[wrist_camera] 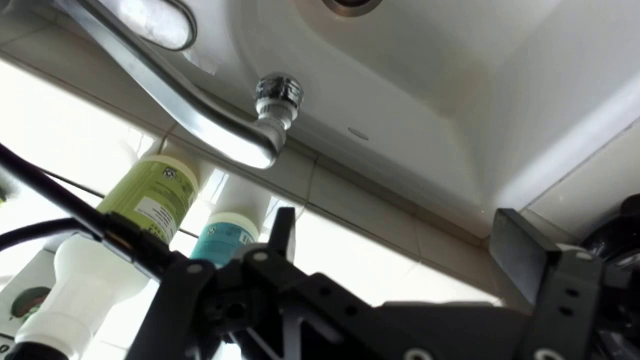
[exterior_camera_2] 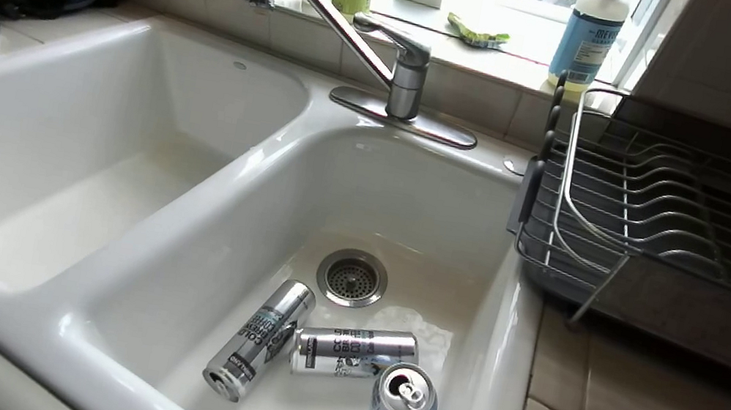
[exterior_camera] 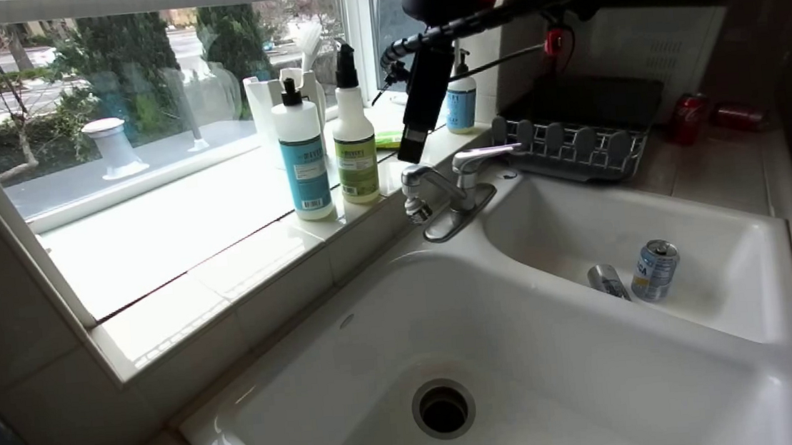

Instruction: Move the left bottle to the right

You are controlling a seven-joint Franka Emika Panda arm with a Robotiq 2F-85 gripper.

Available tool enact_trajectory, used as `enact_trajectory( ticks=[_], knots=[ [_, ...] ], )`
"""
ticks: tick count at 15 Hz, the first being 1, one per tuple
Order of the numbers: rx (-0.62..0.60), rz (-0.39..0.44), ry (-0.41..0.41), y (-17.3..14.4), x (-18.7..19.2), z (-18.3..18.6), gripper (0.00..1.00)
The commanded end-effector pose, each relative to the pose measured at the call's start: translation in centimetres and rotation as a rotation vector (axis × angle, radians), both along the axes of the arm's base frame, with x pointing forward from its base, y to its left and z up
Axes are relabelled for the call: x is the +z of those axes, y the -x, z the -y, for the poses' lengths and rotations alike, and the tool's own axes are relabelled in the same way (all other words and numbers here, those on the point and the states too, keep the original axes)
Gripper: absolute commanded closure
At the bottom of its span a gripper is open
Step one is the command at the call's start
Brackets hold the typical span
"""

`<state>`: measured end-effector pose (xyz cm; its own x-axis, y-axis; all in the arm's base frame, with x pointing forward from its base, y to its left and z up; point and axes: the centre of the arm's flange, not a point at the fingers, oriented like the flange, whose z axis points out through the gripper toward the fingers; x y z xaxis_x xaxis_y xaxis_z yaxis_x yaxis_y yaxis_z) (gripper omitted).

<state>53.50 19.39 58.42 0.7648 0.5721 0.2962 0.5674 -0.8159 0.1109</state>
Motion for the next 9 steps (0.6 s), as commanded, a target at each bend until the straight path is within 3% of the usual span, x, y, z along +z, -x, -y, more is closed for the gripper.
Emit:
enact_trajectory(
  ticks=[1,9],
  knots=[
    [-0.01,0.027,-0.025,-3.5,1.4,-3.2,0.0],
    [-0.242,0.116,-0.015,-10.0,2.3,-4.6,0.0]
  ],
)
